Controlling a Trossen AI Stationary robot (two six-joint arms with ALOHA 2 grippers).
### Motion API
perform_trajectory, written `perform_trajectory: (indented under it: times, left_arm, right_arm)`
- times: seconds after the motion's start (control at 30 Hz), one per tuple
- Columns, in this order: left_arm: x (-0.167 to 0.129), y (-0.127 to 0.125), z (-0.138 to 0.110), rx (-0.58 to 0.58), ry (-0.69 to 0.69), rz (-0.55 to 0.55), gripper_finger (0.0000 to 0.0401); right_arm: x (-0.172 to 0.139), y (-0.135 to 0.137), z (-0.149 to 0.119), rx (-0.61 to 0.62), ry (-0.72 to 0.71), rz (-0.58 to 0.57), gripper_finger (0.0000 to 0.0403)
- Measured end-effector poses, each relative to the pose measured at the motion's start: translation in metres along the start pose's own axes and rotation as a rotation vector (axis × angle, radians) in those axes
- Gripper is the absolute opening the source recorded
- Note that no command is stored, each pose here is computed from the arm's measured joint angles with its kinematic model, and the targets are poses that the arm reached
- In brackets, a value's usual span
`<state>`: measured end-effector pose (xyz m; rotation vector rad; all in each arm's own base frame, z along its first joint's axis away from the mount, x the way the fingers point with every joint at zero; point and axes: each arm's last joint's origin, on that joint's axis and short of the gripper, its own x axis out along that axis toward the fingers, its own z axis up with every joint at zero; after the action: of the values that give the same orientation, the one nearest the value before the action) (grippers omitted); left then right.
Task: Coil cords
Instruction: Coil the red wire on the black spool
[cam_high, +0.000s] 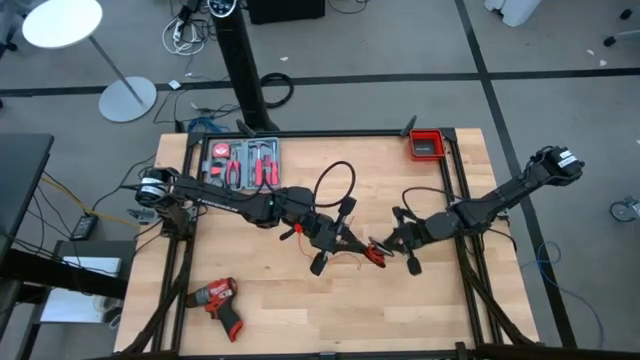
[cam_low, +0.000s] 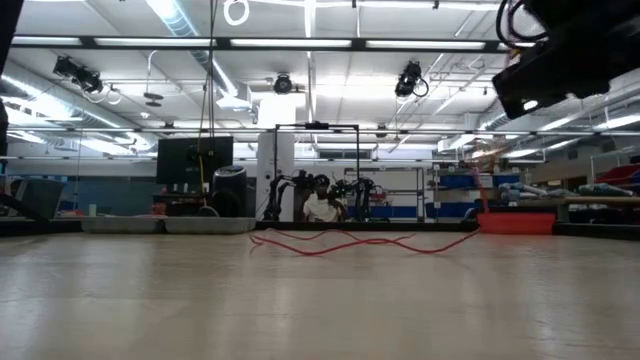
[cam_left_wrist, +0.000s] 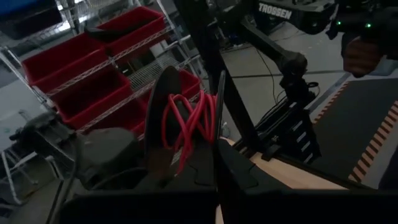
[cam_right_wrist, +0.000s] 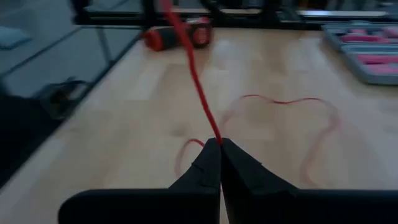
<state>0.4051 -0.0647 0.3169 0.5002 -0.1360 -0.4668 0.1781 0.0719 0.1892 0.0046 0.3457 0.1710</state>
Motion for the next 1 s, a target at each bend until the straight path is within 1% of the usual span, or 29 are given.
perform_trajectory:
  times: [0.13,0.2,0.33,0.5,0.63,0.77,0.87,0.93,1.0]
  left_arm:
    - [0.007,-0.005,-0.013,-0.021,0.006,-0.044,0.0000]
    - [0.012,-0.009,-0.024,-0.039,0.021,-0.067,0.0000]
    - [0.020,-0.016,-0.045,-0.057,0.051,-0.092,0.0000]
    - [0.024,-0.014,-0.051,-0.060,-0.005,-0.086,0.0000]
    - [0.025,-0.009,-0.061,-0.126,-0.042,-0.104,0.0000]
    - [0.028,-0.006,-0.085,-0.210,-0.018,-0.087,0.0000]
    - [0.027,-0.002,-0.097,-0.278,-0.001,-0.075,0.0000]
    - [0.026,-0.001,-0.102,-0.320,0.005,-0.088,0.0000]
    - [0.026,-0.001,-0.105,-0.362,0.014,-0.109,0.0000]
  right_arm:
    - [0.003,-0.019,0.003,0.014,-0.015,-0.092,0.0001]
    - [0.004,-0.027,0.009,0.012,-0.020,-0.108,0.0000]
    - [0.005,-0.036,0.018,-0.035,-0.028,-0.090,0.0000]
    - [0.005,-0.042,0.023,-0.094,-0.032,-0.068,0.0000]
    - [0.004,-0.046,0.024,-0.120,-0.039,-0.086,0.0000]
    - [0.006,-0.049,0.028,-0.134,-0.035,-0.098,0.0000]
    - [0.009,-0.049,0.032,-0.158,0.027,-0.095,0.0000]
    - [0.010,-0.049,0.033,-0.171,0.068,-0.093,0.0000]
    - [0.011,-0.049,0.037,-0.179,0.076,-0.107,0.0000]
